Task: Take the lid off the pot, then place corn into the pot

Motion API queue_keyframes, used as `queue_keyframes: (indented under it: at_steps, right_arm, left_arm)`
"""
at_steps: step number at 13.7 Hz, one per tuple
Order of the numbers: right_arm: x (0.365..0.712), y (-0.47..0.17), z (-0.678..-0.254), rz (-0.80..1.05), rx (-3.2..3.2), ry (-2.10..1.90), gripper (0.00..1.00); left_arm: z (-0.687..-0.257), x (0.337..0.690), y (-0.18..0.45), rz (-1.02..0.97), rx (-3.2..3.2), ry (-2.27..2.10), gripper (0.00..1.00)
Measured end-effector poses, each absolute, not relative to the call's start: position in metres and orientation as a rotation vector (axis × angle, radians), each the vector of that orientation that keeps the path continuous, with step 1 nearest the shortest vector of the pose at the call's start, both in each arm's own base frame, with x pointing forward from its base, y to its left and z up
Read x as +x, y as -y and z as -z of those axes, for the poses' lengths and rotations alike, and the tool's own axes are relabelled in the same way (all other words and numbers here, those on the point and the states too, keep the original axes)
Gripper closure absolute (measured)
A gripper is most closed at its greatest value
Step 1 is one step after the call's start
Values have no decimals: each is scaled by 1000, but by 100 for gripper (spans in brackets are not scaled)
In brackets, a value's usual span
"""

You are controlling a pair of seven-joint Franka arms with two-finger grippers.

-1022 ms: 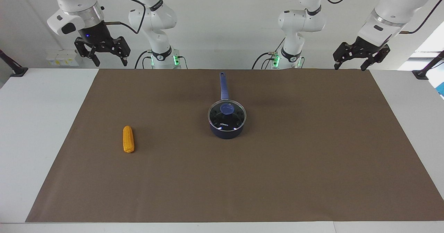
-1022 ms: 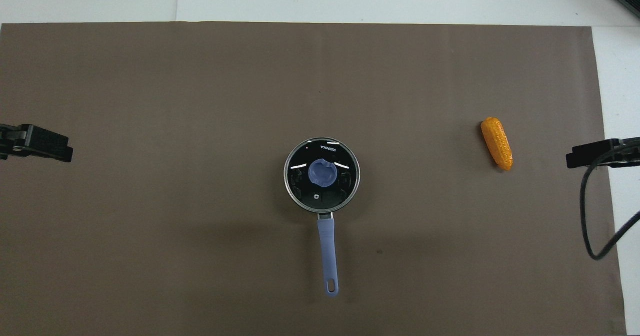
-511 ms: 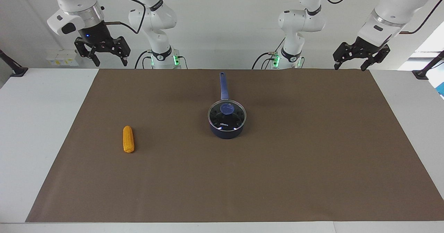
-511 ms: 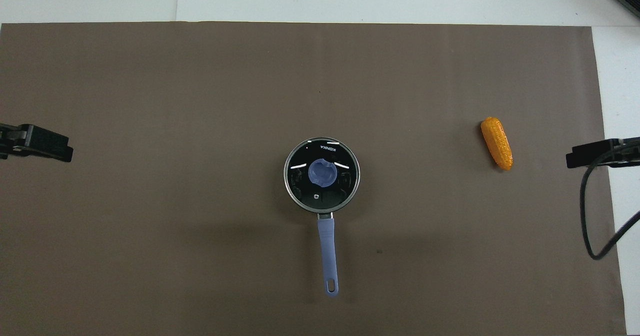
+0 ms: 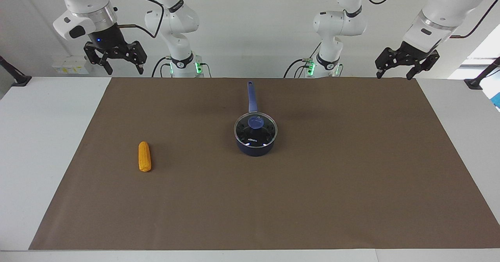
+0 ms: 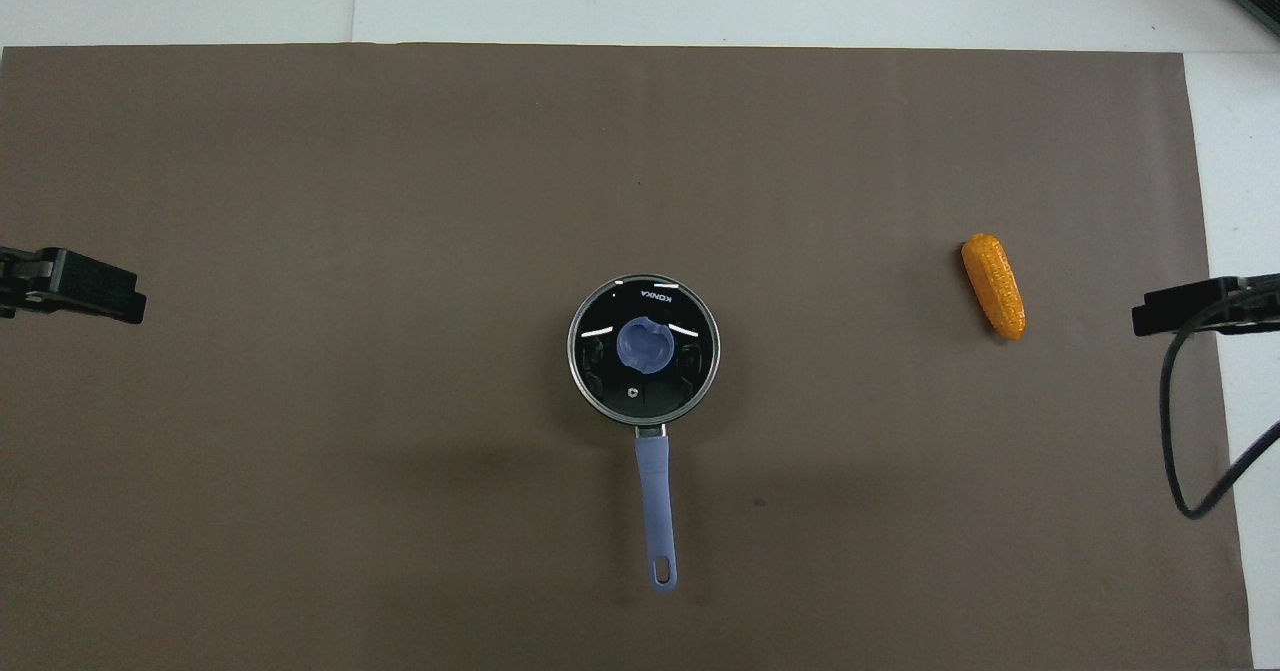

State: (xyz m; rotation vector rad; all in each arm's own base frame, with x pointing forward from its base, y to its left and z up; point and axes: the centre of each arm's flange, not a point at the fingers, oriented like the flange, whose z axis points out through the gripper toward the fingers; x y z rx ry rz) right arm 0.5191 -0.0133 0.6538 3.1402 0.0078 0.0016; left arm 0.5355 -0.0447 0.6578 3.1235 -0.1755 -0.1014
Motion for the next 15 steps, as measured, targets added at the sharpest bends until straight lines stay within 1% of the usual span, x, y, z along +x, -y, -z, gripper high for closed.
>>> queue_keyframes:
  at_steps: [15]
  right_arm:
    - [519,15,-654,-2,3140,-3,0]
  left_arm:
    - [-657,534,65,104,3088,223,0]
